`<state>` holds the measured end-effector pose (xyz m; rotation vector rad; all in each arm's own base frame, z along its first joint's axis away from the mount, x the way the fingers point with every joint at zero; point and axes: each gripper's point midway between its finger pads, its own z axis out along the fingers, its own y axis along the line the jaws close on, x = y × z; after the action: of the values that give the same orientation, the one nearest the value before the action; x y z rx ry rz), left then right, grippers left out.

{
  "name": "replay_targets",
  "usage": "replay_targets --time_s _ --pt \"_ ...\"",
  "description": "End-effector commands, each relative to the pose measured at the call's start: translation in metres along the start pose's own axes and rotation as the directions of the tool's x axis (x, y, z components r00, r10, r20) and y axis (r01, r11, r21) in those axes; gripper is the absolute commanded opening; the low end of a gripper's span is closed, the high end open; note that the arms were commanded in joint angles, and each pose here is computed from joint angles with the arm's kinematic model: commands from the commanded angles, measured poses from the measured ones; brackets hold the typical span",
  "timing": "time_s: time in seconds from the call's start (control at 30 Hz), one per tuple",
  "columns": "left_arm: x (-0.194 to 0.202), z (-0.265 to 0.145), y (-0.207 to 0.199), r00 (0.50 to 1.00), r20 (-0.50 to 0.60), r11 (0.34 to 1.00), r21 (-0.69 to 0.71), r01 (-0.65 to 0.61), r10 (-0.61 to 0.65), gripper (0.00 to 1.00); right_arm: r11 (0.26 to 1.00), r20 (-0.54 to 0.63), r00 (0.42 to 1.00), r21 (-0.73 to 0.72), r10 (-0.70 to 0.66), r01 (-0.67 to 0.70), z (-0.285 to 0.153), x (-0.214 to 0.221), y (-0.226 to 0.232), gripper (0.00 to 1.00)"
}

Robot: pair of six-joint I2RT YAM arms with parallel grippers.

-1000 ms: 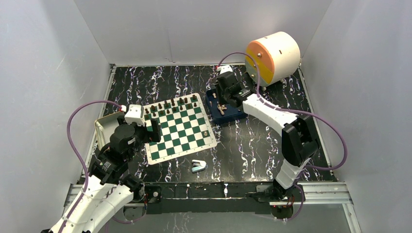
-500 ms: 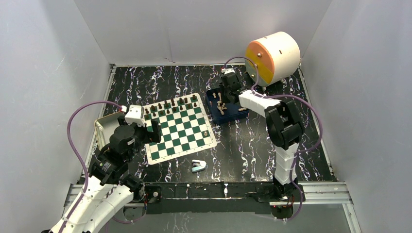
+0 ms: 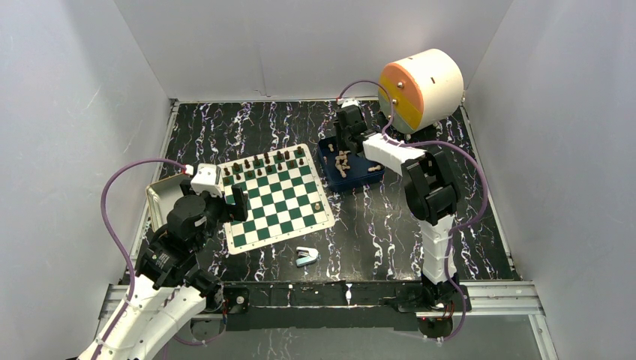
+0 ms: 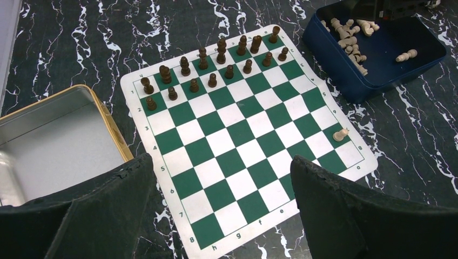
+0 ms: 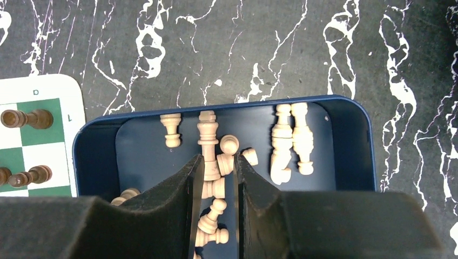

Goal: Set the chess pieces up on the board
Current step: Pick up the chess piece from the storage box.

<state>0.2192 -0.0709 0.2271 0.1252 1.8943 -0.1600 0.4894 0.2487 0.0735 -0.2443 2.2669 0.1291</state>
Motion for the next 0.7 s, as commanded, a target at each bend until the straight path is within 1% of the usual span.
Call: replay_targets --time_s 0.0,0.17,0.3,0.67 --pt "-0.007 0.000 -0.001 1.000 0.028 1.000 0.004 -0.001 0.001 0.95 1.000 0.087 0.996 0.022 0.002 -0.004 0.002 -0.033 -0.002 0.35" --pt "-0.007 0.000 0.000 1.000 0.029 1.000 0.001 -0.001 0.001 0.95 1.000 0.064 0.998 0.011 0.023 -0.024 0.009 -0.023 0.001 0.35" --pt "-0.007 -0.001 0.000 0.999 0.036 1.000 0.001 0.001 -0.001 0.95 0.999 0.063 0.998 0.008 0.031 -0.032 0.014 -0.024 0.003 0.35" --pt "-0.006 0.000 0.001 0.999 0.032 1.000 -0.007 -0.003 0.003 0.95 0.998 0.068 0.998 0.070 0.001 -0.006 0.020 -0.020 -0.008 0.35"
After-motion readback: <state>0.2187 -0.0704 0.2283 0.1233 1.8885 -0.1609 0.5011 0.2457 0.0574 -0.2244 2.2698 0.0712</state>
